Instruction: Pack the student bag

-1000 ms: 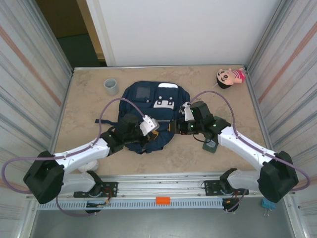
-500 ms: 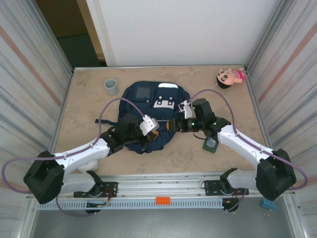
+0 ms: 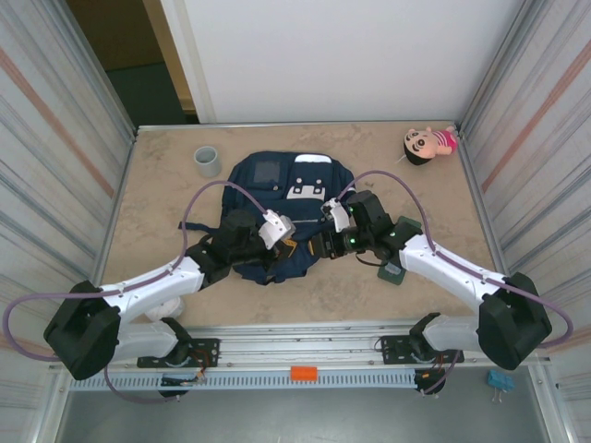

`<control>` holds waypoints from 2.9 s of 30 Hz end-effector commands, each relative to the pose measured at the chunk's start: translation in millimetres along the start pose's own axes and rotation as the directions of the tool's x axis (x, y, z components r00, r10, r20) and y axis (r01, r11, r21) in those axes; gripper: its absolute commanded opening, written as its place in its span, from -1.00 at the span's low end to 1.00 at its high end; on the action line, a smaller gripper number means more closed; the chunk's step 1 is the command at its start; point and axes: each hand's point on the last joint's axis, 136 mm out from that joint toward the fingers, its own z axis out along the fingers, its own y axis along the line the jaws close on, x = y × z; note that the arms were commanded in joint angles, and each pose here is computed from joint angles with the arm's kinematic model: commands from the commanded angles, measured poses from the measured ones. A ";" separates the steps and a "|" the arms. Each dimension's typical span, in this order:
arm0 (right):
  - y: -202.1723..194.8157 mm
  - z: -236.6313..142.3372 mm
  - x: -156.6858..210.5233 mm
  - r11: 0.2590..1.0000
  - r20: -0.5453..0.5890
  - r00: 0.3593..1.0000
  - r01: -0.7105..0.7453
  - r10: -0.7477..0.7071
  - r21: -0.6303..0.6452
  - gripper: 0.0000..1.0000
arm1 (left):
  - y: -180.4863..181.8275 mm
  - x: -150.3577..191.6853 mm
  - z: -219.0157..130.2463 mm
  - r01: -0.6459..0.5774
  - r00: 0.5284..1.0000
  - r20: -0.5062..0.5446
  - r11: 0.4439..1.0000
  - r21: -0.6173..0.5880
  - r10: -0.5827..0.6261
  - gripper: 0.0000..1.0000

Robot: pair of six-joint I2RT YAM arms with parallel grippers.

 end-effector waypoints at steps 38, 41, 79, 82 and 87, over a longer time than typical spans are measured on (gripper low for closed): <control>-136.7 -62.1 -39.6 0.903 0.303 0.932 -0.296 0.201 0.313 -0.07 | -16.6 -25.6 -58.2 -0.106 0.993 0.052 0.994 0.005 0.106 0.15; -109.5 -82.1 -33.3 0.927 0.339 0.929 -0.250 0.148 0.280 -0.01 | 3.3 -25.7 -70.2 -0.169 0.985 0.009 0.979 -0.113 0.171 0.43; -60.9 -76.9 -15.4 0.986 0.400 0.916 -0.055 -0.014 0.160 0.11 | 13.8 88.2 5.1 -0.468 0.736 -0.470 0.868 0.168 0.487 0.87; -60.6 -76.5 -15.7 0.986 0.398 0.917 -0.057 -0.011 0.159 0.11 | 30.0 80.9 11.1 -0.500 0.741 -0.480 0.863 0.074 0.470 0.66; -60.5 -76.1 -15.1 0.987 0.406 0.914 -0.059 -0.008 0.152 0.11 | 45.6 61.9 17.0 -0.549 0.736 -0.480 0.836 -0.010 0.478 -0.47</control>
